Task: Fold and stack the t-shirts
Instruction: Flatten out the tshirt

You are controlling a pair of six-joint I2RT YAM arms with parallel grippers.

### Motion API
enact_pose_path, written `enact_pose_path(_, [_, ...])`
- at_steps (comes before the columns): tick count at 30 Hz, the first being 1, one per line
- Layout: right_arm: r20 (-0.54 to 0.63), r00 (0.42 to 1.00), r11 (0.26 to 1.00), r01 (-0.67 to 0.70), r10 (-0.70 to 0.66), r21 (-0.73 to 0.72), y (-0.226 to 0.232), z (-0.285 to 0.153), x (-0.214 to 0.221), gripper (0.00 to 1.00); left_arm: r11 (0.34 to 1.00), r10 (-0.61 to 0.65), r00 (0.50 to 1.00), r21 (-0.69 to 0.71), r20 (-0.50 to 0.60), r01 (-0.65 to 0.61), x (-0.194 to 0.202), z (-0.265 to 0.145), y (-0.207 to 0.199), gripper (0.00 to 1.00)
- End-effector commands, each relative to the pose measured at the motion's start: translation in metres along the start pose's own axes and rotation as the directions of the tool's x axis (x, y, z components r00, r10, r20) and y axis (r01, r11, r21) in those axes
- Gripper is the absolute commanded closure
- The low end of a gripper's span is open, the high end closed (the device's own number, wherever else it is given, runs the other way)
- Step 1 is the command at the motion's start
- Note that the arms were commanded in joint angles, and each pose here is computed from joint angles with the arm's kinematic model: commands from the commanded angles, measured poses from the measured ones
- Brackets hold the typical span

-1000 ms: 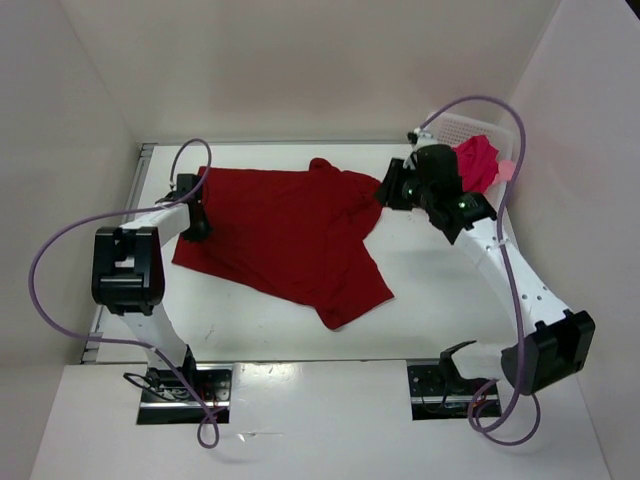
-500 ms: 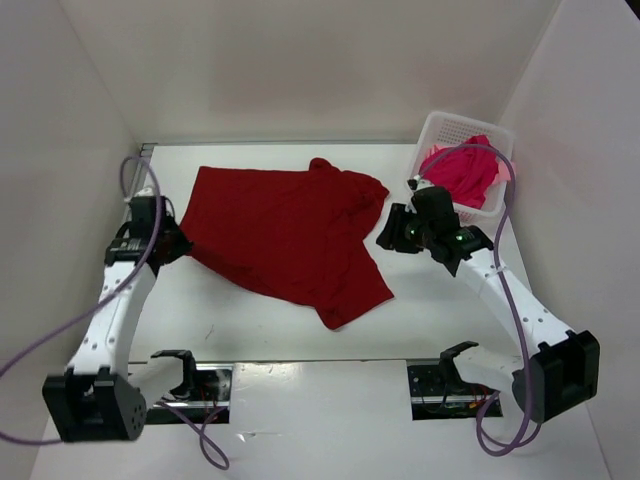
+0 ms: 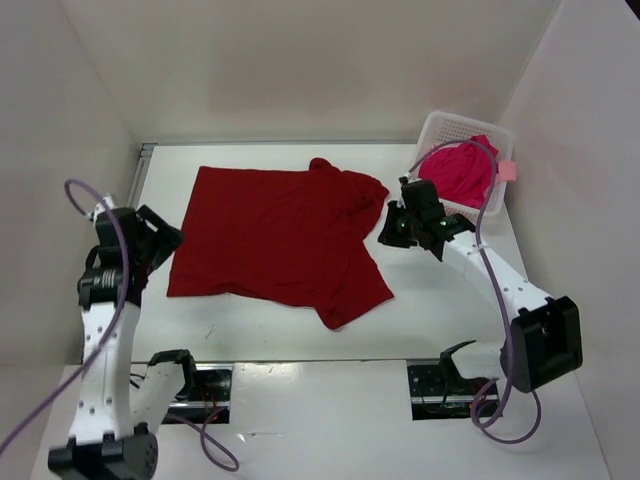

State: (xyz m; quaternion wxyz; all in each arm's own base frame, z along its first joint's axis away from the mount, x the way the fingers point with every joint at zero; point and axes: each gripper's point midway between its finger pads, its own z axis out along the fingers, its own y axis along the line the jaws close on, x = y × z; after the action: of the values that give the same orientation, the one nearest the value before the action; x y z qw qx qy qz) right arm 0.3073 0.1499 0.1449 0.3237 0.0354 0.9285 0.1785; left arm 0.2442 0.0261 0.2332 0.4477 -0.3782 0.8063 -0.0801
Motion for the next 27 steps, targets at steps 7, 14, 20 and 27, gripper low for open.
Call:
enact_pose_path(7, [0.168,0.985,0.999,-0.034,0.034,-0.002,0.021,0.050,-0.071,0.68,0.990,0.114,0.978,0.106,-0.174,-0.097,0.018,0.152,-0.061,0.28])
enact_pose_path(14, [0.092,0.993,0.996,0.081,-0.078,-0.026,0.054,0.113,-0.060,0.42,0.984,0.139,0.963,0.145,-0.230,-0.108,0.035,0.179,-0.065,0.33])
enact_pose_path(20, [0.041,0.994,0.995,0.101,-0.100,-0.025,0.057,0.152,-0.059,0.33,0.979,0.149,0.928,0.185,-0.343,-0.089,0.084,0.175,-0.048,0.38])
enact_pose_path(27, [0.004,0.998,0.996,0.067,-0.068,0.064,0.042,0.176,-0.047,0.61,0.975,0.173,0.924,0.191,-0.342,-0.112,0.089,0.173,-0.042,0.38])
